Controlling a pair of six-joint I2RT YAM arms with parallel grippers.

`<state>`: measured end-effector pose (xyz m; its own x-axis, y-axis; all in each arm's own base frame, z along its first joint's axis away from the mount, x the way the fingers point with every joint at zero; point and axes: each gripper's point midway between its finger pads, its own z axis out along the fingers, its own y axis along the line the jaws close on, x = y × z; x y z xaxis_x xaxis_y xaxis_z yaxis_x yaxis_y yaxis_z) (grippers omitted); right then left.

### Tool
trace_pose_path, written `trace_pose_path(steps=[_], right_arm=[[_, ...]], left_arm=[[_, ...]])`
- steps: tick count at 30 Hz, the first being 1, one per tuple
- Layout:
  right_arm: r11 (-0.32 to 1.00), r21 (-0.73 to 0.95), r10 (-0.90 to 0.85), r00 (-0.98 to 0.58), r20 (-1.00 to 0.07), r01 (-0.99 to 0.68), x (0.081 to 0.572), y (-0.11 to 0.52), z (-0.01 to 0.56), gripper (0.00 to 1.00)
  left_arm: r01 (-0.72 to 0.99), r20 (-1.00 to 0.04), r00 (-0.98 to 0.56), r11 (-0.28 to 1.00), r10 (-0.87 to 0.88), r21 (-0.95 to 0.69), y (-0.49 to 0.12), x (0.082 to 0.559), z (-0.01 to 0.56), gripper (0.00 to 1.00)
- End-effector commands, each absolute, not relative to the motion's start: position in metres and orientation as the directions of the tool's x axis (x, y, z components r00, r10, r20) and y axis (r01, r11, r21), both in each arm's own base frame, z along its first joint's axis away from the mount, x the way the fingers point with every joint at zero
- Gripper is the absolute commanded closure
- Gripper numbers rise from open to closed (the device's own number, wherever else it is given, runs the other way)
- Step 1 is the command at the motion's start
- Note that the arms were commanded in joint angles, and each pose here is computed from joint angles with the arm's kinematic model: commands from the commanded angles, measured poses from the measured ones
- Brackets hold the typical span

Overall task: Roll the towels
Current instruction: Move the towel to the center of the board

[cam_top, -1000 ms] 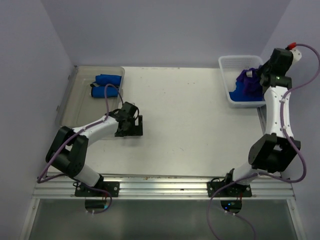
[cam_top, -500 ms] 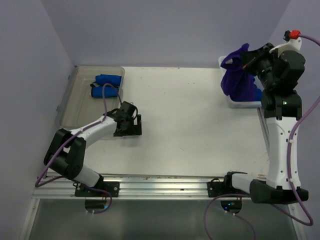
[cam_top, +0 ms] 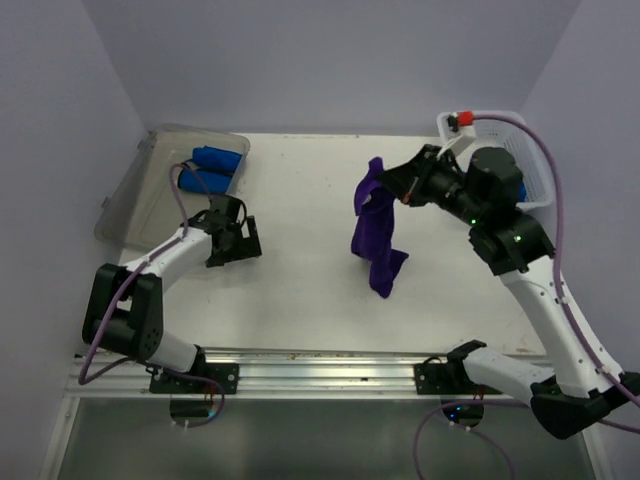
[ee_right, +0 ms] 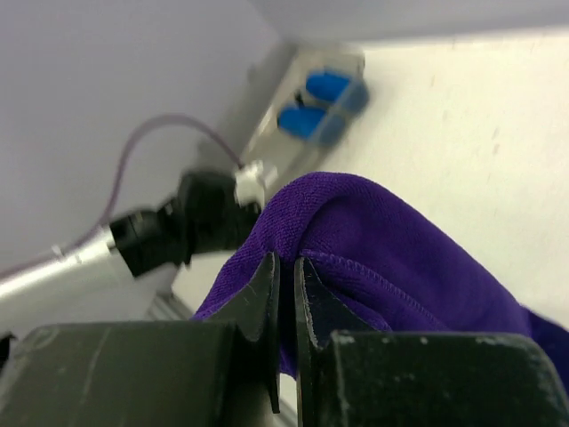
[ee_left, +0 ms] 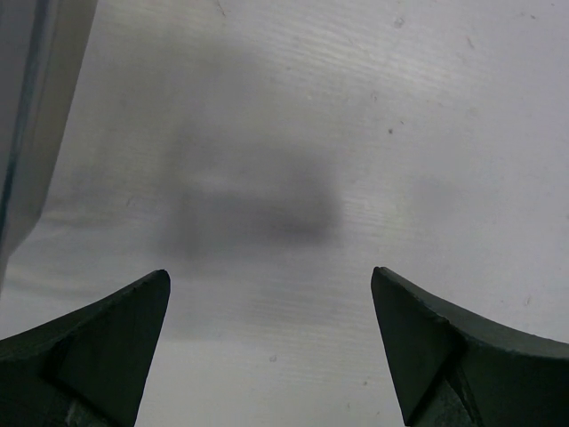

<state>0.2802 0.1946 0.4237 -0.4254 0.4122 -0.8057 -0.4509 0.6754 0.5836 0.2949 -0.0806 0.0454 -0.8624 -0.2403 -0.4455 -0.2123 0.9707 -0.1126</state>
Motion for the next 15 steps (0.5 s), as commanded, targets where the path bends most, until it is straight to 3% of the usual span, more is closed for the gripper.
trace_pose_path(steps=[1, 12, 13, 14, 15], right_arm=[[0.667, 0.605, 0.341, -0.544, -0.767, -0.434, 0.268, 0.22, 0.376, 1.0], [0.788, 0.512, 0.054, -0.79, -0.61, -0.341, 0.216, 0.246, 0.202, 1.0], [0.805, 0.492, 0.032, -0.804, -0.594, -0.332, 0.214, 0.244, 0.189, 0.95], [0.83, 0.463, 0.015, -0.817, -0.576, -0.311, 0.213, 0.241, 0.174, 0.66], [0.866, 0.419, 0.011, -0.826, -0.563, -0.274, 0.217, 0.234, 0.158, 0.49]], left_arm=[[-0.226, -0.477, -0.84, 0.966, -0.258, -0.125, -0.072, 0.325, 0.051, 0.0], [-0.115, -0.55, -0.796, 0.955, -0.252, -0.272, -0.1, 0.348, 0.096, 0.0], [-0.099, -0.555, -0.796, 0.957, -0.241, -0.274, -0.103, 0.346, 0.102, 0.0], [-0.086, -0.567, -0.79, 0.958, -0.233, -0.274, -0.106, 0.345, 0.109, 0.01], [-0.054, -0.598, -0.771, 0.958, -0.219, -0.281, -0.114, 0.346, 0.127, 0.0]])
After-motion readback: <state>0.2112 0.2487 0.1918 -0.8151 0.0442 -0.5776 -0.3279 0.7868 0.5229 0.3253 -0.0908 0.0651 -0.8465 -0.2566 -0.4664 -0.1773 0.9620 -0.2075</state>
